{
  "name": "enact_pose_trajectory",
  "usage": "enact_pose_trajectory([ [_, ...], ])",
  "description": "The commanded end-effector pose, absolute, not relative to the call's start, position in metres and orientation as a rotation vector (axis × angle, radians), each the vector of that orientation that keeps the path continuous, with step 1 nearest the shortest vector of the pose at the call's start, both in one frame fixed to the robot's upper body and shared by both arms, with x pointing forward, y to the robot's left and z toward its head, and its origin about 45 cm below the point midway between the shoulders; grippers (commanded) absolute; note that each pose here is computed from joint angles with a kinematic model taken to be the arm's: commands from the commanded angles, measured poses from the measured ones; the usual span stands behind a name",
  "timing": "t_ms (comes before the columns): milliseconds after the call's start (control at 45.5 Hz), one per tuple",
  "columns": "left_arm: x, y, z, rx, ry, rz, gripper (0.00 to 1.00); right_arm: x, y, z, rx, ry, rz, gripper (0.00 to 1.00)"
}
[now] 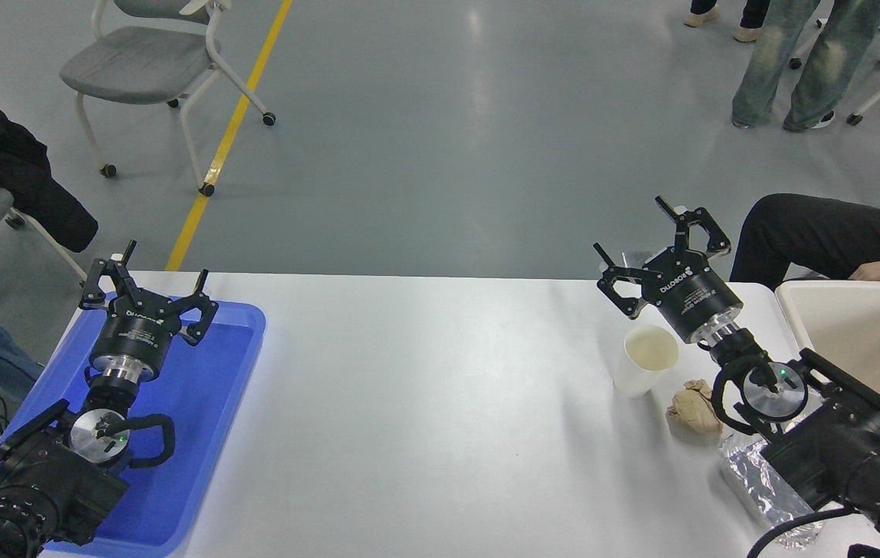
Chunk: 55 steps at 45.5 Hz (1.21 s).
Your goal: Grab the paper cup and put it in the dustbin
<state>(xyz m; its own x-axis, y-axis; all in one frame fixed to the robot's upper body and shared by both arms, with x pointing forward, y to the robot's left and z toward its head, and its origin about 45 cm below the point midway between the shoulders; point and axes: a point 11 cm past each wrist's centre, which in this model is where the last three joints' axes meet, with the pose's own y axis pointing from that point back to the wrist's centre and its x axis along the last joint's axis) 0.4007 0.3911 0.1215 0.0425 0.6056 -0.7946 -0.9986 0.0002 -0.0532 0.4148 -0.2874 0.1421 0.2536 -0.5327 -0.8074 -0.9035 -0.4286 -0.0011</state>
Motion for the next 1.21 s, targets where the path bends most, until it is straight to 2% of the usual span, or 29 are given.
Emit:
enact_pose_trajectory([
  [0, 0.4008, 0.3910, 0.1216, -0.754, 0.677, 1.424, 1.00, 0.415, -0.288, 0.142, -2.061, 1.305, 1.045, 1.00],
  [330, 0.4008, 0.3909, 0.1214, -0.753, 0.678, 1.424, 1.00, 0.415, -0.284, 0.142, -2.117, 1.304, 1.038, 1.00],
  [462, 0.4008, 0.3910, 0.1216, -0.754, 0.677, 1.424, 1.00, 0.424, -0.270, 0.159, -2.211, 1.258, 0.990, 1.00],
  [549, 0.4004, 0.3918, 0.1211, -0.753, 0.677, 1.427, 1.00, 0.437, -0.277, 0.182, -2.295, 1.274, 0.902, 1.00],
  [659, 0.4008, 0.3909, 0.1214, -0.753, 0.678, 1.424, 1.00, 0.457, -0.293, 0.223, -2.523, 1.314, 0.706, 1.00],
  [791, 0.4008, 0.3909, 0.1214, -0.753, 0.678, 1.424, 1.00, 0.460, -0.317, 0.252, -2.727, 1.359, 0.563, 1.00],
  [1011, 0.4008, 0.3909, 0.1214, -0.753, 0.678, 1.424, 1.00, 0.465, -0.328, 0.294, -3.088, 1.393, 0.341, 1.00],
  [1187, 0.4008, 0.3909, 0.1214, -0.753, 0.678, 1.424, 1.00, 0.452, -0.327, 0.308, -3.471, 1.333, 0.135, 1.00],
])
